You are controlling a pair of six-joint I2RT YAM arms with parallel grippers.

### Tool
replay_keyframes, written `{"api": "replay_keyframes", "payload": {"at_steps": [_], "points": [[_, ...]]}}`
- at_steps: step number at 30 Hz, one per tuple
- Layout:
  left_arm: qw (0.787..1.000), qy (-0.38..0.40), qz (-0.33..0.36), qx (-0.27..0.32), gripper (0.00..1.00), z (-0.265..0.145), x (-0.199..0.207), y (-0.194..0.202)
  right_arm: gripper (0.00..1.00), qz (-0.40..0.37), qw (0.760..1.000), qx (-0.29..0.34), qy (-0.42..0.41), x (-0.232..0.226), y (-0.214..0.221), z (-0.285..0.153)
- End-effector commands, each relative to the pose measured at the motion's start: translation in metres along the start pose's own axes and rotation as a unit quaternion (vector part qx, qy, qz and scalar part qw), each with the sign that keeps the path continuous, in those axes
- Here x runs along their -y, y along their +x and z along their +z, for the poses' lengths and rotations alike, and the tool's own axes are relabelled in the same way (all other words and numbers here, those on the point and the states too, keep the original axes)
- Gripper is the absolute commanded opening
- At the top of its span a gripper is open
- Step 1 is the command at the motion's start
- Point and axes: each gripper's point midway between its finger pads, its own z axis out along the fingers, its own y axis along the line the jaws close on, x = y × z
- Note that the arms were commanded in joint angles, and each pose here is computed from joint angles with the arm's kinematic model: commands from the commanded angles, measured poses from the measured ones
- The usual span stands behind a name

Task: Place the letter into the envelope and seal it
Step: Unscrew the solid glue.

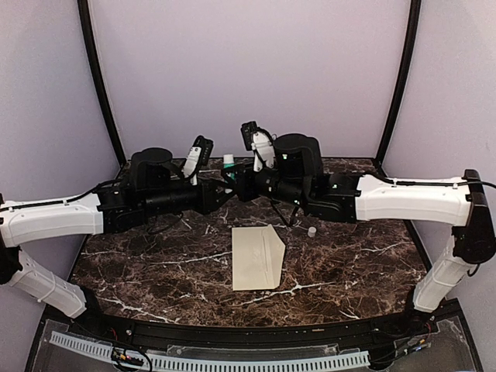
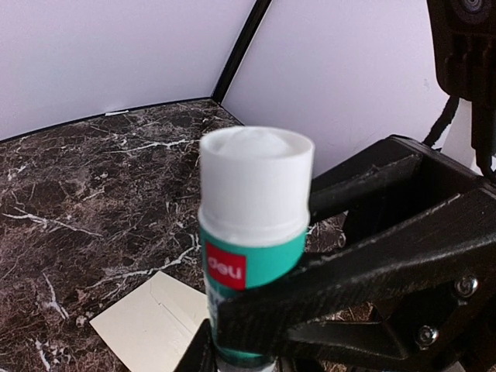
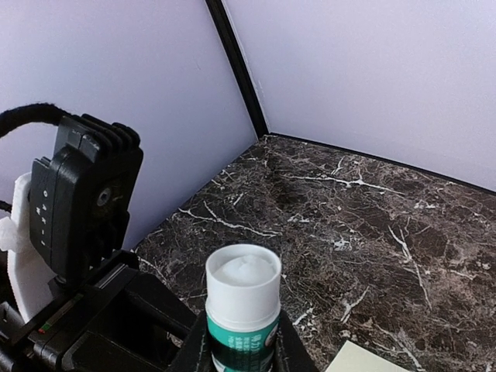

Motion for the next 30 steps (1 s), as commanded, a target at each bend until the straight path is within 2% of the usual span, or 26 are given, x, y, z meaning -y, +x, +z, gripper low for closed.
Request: {"api": "replay_keyframes", "payload": {"at_steps": [1,5,8,12,15,19,22,26,30], "points": [[0.999,-0.034,0.001,0.035,0.0,-0.009,-0.012,-0.019,0.0,0.012,1.0,0.006,-0.024,-0.022,-0.01,-0.008],[0.999,0.005,-0.001,0.048,0.0,-0.018,0.003,-0.026,0.35,0.023,0.996,0.03,-0.078,-0.025,-0.028,-0.027],[0.998,0.039,0.002,0.053,0.0,-0.023,0.016,-0.031,0.56,0.035,0.987,0.044,-0.152,-0.028,-0.04,-0.046],[0.994,0.101,0.009,0.04,0.0,-0.028,0.035,-0.031,0.73,0.028,0.968,0.059,-0.242,-0.033,-0.049,-0.074],[0.984,0.173,0.027,0.025,0.0,-0.035,0.058,-0.027,0.77,0.026,0.96,0.053,-0.272,-0.03,-0.048,-0.084],[0.962,0.268,0.047,0.006,0.0,-0.049,0.09,-0.023,0.77,0.032,0.947,0.041,-0.317,-0.03,-0.045,-0.093],[0.949,0.31,0.052,-0.012,0.0,-0.055,0.103,-0.02,0.71,0.022,0.929,0.03,-0.368,-0.045,-0.043,-0.1],[0.941,0.333,0.048,-0.03,0.0,-0.054,0.109,-0.014,0.57,0.015,0.91,0.022,-0.414,-0.058,-0.044,-0.104],[0.936,0.346,0.043,-0.036,0.0,-0.053,0.112,-0.011,0.5,0.012,0.899,0.005,-0.438,-0.068,-0.04,-0.103]]}}
